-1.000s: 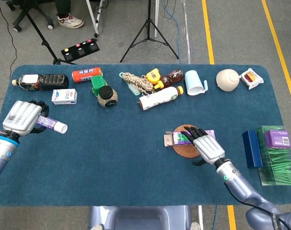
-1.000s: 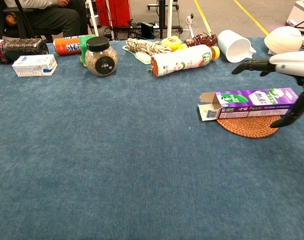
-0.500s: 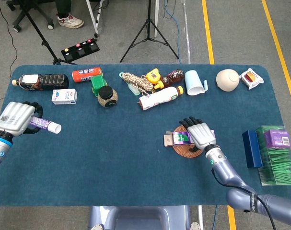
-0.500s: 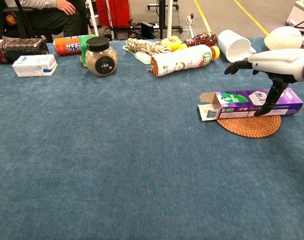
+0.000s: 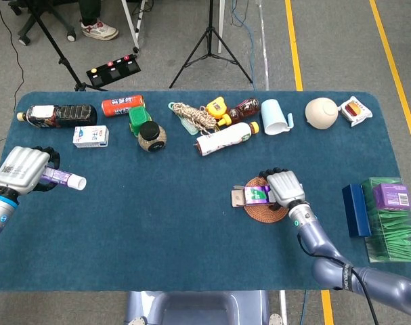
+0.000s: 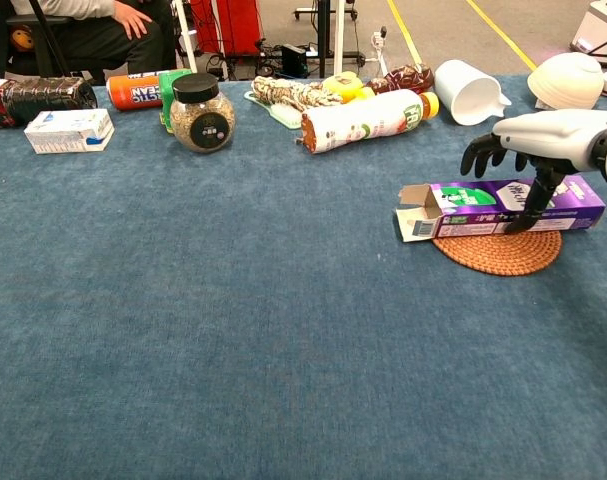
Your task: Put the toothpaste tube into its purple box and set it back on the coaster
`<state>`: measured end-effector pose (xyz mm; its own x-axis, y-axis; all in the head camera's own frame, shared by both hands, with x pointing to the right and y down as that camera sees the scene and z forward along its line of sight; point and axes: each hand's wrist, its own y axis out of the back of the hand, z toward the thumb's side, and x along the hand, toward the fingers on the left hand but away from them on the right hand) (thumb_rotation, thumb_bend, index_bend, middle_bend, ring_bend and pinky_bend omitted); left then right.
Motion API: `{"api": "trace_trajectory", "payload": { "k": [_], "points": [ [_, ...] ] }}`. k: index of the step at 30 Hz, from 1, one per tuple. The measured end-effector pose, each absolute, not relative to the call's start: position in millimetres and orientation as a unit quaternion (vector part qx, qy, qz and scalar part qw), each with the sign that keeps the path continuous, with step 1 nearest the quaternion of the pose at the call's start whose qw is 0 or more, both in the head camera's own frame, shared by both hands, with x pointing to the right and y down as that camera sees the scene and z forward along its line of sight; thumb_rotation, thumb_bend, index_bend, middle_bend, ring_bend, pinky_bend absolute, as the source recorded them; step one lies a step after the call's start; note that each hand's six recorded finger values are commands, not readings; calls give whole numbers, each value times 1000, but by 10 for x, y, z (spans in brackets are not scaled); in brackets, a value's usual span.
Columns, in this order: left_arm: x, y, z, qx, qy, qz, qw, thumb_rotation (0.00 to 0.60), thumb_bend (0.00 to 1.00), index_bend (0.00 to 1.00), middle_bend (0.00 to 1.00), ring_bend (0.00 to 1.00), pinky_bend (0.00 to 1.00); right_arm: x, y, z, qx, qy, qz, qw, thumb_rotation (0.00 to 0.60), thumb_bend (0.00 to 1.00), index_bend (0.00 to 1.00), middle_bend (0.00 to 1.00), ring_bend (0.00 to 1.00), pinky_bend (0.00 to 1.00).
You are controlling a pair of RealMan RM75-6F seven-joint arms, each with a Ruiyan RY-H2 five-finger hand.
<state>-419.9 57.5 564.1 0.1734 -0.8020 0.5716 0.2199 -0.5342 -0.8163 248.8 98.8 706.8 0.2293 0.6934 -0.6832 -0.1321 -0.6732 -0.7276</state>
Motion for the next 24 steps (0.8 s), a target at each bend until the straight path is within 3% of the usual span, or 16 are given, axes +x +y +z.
{"api": "trace_trajectory", "payload": {
  "k": [7, 15, 24],
  "points": [
    [-4217, 562, 5635, -635, 230, -603, 426, 600, 275, 603, 421, 431, 582, 2459, 992, 7096, -700, -203, 578, 368, 600, 211, 408, 429, 381, 488],
    [-4202, 565, 5651, -637, 230, -601, 424, 600, 275, 605, 421, 432, 582, 2400, 1001, 7023, -708, -218, 554, 380, 600, 274, 428, 476, 428, 526],
    [-3942, 611, 5675, -645, 210, -585, 445, 600, 275, 610, 425, 440, 582, 2038, 1078, 6754, -751, -231, 496, 371, 600, 277, 435, 488, 439, 540]
  ]
}}
